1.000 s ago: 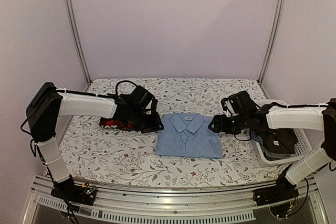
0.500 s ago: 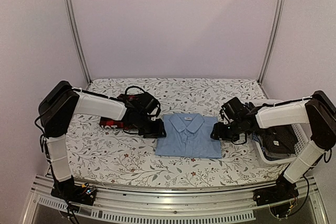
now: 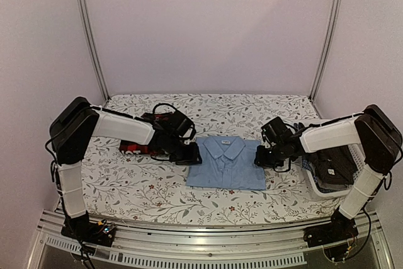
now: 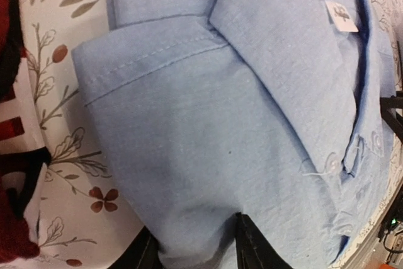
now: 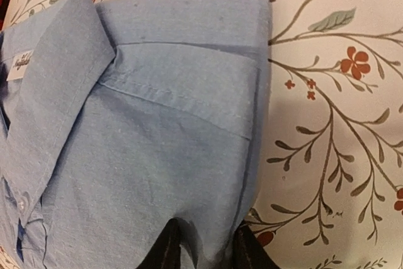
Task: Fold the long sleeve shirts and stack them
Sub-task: Pick up the square-folded shirt from the center of the board, then place the square-folded shirt on the square-folded shirt.
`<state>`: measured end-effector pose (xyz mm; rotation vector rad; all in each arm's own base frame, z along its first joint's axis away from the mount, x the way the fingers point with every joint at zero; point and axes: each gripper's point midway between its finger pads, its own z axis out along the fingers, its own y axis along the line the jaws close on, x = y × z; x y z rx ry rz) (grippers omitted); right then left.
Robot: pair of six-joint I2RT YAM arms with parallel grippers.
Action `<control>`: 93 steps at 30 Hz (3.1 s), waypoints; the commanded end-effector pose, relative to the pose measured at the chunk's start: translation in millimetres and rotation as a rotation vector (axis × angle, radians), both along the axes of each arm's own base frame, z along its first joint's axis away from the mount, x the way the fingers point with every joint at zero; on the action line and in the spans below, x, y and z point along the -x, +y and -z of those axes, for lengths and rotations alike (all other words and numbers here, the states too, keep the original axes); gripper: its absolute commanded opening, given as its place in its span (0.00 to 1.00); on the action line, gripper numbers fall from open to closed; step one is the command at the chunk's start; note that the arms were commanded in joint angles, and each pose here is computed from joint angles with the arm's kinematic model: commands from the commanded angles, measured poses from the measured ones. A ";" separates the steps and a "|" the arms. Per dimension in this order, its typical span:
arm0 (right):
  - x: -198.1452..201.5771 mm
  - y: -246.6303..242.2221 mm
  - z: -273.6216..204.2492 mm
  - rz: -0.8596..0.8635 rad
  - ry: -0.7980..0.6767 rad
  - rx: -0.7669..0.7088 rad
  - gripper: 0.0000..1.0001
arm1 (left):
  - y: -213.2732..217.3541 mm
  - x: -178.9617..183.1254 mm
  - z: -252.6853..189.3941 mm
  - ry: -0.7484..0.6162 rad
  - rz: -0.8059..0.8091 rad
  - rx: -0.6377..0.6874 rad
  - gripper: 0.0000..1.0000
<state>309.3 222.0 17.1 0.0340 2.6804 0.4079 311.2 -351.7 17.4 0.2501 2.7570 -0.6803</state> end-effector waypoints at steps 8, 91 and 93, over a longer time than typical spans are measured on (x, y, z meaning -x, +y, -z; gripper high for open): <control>3.1 8.8 -5.8 -0.025 0.033 -0.032 0.00 | -24.2 2.9 -16.7 -0.037 0.049 0.045 0.09; -135.3 227.1 -134.6 -0.309 -0.272 -0.375 0.99 | 278.8 -153.0 -144.0 -0.270 -0.471 -0.125 0.79; -133.3 216.1 -141.9 -0.297 -0.300 -0.343 0.99 | 256.0 -145.3 -154.3 -0.291 -0.433 -0.091 0.81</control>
